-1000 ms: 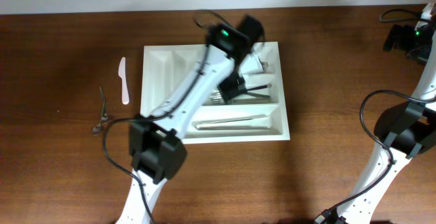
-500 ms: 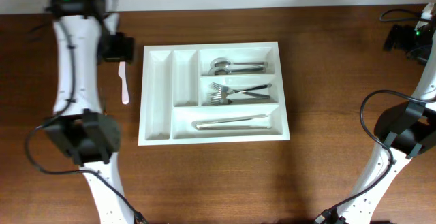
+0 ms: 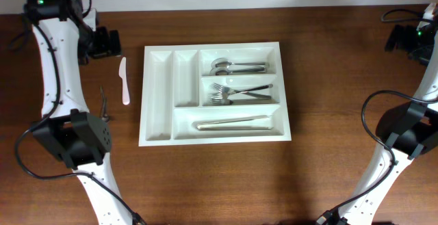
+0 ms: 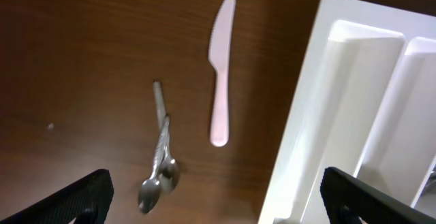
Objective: Pack container
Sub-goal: 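Move the left gripper over the white plastic knife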
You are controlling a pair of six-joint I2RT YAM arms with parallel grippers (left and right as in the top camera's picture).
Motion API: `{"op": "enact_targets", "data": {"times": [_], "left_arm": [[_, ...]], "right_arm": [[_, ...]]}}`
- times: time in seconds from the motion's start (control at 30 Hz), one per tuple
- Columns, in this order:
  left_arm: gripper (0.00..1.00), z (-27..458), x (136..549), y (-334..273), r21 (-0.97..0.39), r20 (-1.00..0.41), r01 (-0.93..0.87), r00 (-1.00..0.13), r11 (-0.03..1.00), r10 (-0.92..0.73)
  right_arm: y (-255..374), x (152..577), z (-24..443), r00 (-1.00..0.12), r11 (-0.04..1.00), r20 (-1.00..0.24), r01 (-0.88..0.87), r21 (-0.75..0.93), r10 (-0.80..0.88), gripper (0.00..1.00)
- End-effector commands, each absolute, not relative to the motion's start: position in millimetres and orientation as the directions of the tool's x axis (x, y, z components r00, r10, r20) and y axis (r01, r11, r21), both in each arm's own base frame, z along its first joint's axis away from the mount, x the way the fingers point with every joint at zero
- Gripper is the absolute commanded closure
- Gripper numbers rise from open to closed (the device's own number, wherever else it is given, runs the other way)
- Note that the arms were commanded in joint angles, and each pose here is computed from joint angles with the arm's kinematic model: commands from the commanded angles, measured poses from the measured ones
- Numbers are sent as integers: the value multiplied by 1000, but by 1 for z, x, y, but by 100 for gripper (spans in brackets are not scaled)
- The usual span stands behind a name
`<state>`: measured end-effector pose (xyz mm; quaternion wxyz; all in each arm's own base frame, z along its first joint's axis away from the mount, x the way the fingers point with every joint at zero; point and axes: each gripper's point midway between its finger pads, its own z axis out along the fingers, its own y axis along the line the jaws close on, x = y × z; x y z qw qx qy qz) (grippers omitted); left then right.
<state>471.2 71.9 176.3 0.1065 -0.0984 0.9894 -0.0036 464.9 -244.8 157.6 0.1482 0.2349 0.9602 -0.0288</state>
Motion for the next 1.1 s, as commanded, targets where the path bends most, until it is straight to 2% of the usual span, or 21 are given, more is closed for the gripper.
{"op": "enact_targets", "data": {"times": [0.0, 0.2, 0.43, 0.7, 1.07], "left_arm": [[1, 167, 469, 52, -81, -190, -72, -978, 994, -87], [1, 138, 472, 54, -80, -166, -76, -982, 994, -89], [1, 135, 474, 54, -93, -162, -145, -974, 985, -159], [1, 127, 462, 58, -84, -107, -186, -975, 979, -194], [1, 85, 451, 55, -92, -35, -195, -979, 977, -199]], "right_arm": [[-247, 461, 176, -832, 884, -332, 467, 15, 445, 1], [-247, 461, 176, -832, 884, -332, 467, 15, 445, 1], [-247, 461, 176, -832, 884, -332, 467, 15, 445, 1], [-247, 461, 176, -832, 884, -332, 467, 15, 445, 1], [-247, 461, 176, -832, 884, -332, 467, 15, 445, 1]]}}
